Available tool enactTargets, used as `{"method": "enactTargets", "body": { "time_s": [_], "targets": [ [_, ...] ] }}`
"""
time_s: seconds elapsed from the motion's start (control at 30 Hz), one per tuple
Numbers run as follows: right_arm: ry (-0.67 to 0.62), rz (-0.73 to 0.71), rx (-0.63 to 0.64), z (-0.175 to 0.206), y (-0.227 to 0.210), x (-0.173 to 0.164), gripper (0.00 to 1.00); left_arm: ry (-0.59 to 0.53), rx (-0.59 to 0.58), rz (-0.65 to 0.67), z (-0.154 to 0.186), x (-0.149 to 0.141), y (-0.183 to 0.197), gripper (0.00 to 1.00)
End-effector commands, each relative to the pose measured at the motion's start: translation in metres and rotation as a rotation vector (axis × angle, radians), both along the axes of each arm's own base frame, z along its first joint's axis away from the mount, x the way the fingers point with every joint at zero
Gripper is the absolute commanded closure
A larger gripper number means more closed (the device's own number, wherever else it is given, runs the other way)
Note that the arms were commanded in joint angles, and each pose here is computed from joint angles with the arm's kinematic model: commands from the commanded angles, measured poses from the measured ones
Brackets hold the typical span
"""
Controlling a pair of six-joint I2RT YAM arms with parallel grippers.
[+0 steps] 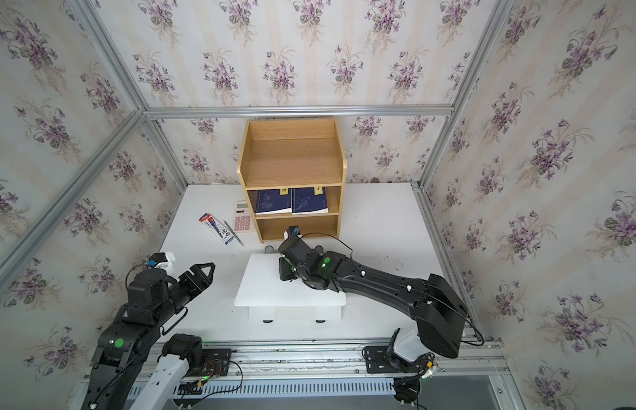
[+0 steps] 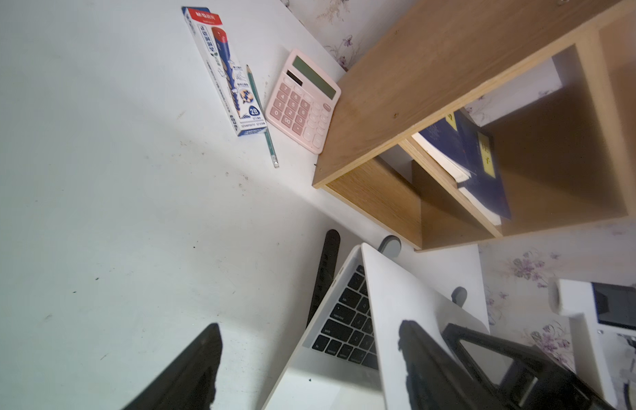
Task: Close the laptop lid and set it aside
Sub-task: Close the lid of the laptop.
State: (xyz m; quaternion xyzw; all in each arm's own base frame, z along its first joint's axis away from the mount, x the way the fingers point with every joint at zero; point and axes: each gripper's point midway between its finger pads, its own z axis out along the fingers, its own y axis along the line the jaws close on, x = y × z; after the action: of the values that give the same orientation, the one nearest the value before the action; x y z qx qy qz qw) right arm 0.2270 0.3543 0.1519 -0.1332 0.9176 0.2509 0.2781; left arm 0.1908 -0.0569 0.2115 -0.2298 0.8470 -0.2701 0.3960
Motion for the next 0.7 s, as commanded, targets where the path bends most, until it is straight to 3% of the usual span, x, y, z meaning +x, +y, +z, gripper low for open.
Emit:
{"method": "enactTargets", "body": {
  "time_s": [0.0,0.17,0.37,0.57,0.63,0.67],
  "targets": [
    [0.047,-0.006,-0.026,-0.027,-0.007,-0.008,1.00,-0.083,-0.060,-0.173,0.014,0.003,-0.030,0.20],
    [0.030,-0.025,-0.006,-0.043,-0.009,-0.007,1.00,-0.103,-0.158,-0.333,0.007,0.000,-0.059,0.22],
    [-0.048,-0.030,0.092,-0.040,-0.012,-0.004,1.00,-0.060,-0.189,-0.386,-0.028,0.001,-0.069,0.23],
    [-0.162,0.086,0.258,0.007,-0.013,-0.021,0.97,-0.038,-0.223,-0.400,-0.058,0.008,-0.075,0.21],
    [-0.223,0.133,0.340,0.029,-0.021,-0.032,0.89,-0.047,-0.237,-0.416,-0.062,0.011,-0.078,0.21],
    [-0.248,0.150,0.362,0.035,-0.027,-0.037,0.74,-0.050,-0.239,-0.425,-0.064,0.011,-0.079,0.21]
  ]
}}
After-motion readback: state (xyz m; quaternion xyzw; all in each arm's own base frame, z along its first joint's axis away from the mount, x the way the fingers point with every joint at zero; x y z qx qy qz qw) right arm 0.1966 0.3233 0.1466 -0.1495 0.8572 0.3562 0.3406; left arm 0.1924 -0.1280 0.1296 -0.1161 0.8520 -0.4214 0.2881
